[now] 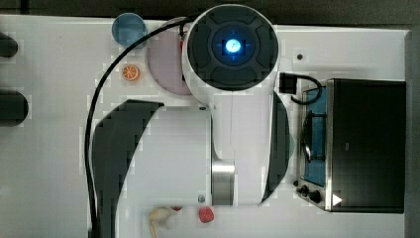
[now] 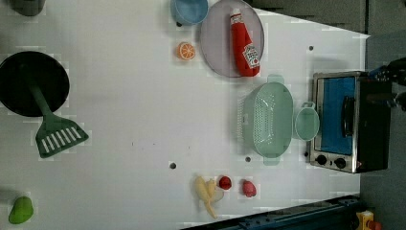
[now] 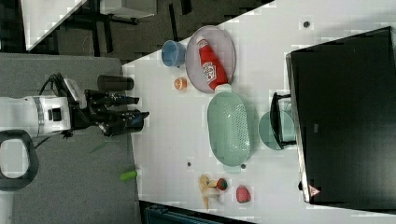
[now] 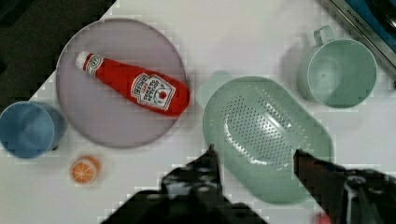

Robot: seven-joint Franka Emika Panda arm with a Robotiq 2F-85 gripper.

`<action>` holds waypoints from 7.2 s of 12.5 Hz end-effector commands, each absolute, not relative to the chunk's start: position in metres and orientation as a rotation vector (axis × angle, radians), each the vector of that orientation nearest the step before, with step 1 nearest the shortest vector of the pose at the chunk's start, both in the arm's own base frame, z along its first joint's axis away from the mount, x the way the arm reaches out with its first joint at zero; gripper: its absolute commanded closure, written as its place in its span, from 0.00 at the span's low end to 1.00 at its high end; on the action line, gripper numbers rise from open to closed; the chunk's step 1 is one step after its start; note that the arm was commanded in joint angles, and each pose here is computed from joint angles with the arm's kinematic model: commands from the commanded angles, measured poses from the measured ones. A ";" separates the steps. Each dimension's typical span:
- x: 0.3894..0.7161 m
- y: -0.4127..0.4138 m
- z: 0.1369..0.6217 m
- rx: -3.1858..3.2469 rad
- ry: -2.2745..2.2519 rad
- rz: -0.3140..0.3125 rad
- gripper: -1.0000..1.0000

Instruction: Drag strainer right to left.

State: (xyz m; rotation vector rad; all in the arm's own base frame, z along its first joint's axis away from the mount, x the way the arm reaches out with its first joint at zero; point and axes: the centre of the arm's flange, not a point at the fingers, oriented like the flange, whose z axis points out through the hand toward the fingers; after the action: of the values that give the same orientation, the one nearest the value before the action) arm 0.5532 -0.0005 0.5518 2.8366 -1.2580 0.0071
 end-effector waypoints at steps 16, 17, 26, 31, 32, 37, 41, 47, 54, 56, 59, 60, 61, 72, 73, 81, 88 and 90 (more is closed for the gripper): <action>0.453 -0.023 0.402 2.612 -1.684 0.014 0.00; 0.455 -0.021 0.380 2.564 -1.755 0.013 0.00; 0.468 -0.011 0.205 2.340 -2.010 -0.049 0.00; 0.462 0.014 0.152 2.275 -2.082 -0.065 0.00; 0.462 0.023 0.147 2.295 -2.067 -0.065 0.00; 0.459 0.052 0.143 2.319 -2.049 -0.068 0.00; 0.456 0.097 0.144 2.268 -2.119 -0.077 0.00; 0.450 0.175 0.143 2.216 -2.185 -0.083 0.00; 0.461 0.243 0.140 2.290 -2.151 -0.106 0.00; 0.462 0.261 0.140 2.274 -2.150 -0.142 0.00; 0.464 0.293 0.143 2.273 -2.175 -0.171 0.00; 0.464 0.305 0.144 2.268 -2.187 -0.176 0.00; 0.462 0.315 0.145 2.263 -2.200 -0.178 0.00; 0.462 0.391 0.148 2.276 -2.245 -0.220 0.00; 0.462 0.397 0.149 2.276 -2.252 -0.230 0.00; 0.475 0.417 0.172 2.433 -2.170 -0.170 0.00; 0.544 0.269 0.376 2.762 -1.646 -0.032 0.00; 0.553 0.185 0.442 2.815 -1.573 -0.049 0.00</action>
State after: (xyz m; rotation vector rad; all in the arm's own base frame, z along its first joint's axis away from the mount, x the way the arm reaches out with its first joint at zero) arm 0.5218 0.2681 0.4101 2.7452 -1.6194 -0.0965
